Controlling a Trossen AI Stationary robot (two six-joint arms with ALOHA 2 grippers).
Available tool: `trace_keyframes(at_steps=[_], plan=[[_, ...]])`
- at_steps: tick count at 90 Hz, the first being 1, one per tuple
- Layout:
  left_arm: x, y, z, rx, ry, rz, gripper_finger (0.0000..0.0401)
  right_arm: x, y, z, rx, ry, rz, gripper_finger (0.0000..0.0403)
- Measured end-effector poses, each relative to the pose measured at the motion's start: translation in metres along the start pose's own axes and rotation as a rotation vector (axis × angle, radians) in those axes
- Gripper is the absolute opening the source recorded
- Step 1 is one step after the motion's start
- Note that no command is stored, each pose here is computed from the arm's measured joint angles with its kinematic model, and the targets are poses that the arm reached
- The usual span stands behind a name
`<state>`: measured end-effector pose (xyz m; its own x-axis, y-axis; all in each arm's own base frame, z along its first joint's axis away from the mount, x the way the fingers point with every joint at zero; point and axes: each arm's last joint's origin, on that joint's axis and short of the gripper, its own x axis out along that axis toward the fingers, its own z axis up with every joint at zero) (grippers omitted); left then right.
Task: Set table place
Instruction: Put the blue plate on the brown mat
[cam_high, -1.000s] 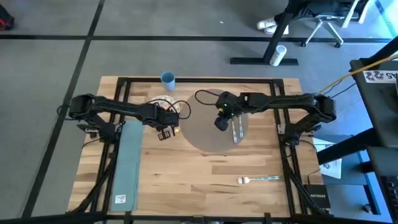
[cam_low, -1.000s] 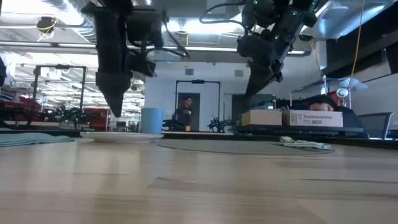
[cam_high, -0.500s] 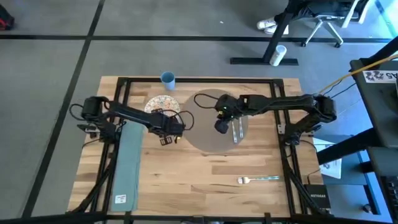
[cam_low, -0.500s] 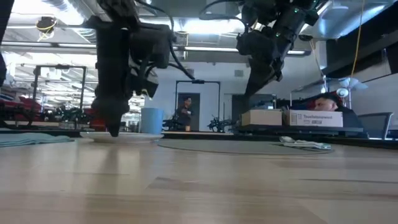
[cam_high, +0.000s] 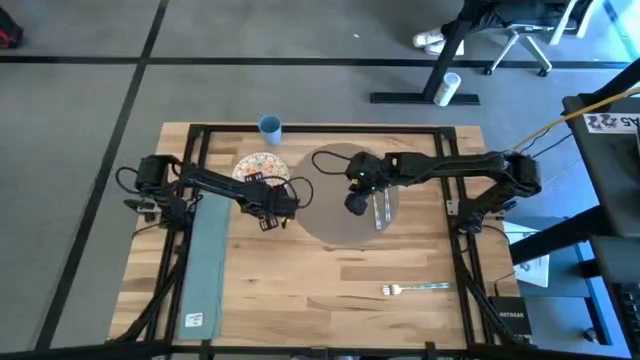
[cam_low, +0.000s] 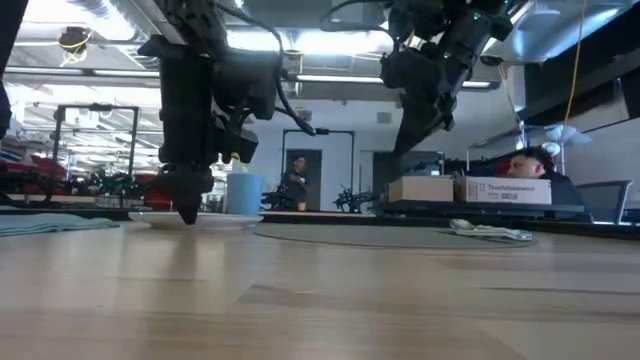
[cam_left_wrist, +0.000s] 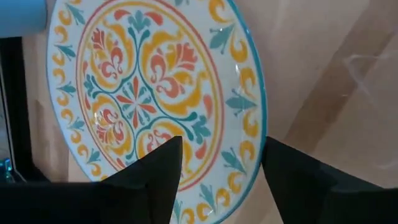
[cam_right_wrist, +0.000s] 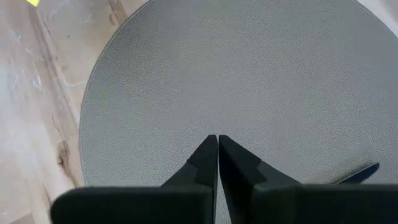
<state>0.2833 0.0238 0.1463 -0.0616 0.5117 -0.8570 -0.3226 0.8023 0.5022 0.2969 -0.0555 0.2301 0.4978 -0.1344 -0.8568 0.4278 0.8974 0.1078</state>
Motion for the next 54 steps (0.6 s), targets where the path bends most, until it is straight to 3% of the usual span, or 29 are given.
trace_keyframes(at_steps=[40,54], plan=[[0.015,-0.005,-0.005,0.038,0.003,-0.011,0.0196,0.000,0.000,0.000,-0.002,-0.002,0.000,0.0000],[0.016,-0.006,-0.005,0.056,0.007,-0.015,0.0145,0.000,0.000,0.000,-0.002,-0.003,0.000,0.0000]])
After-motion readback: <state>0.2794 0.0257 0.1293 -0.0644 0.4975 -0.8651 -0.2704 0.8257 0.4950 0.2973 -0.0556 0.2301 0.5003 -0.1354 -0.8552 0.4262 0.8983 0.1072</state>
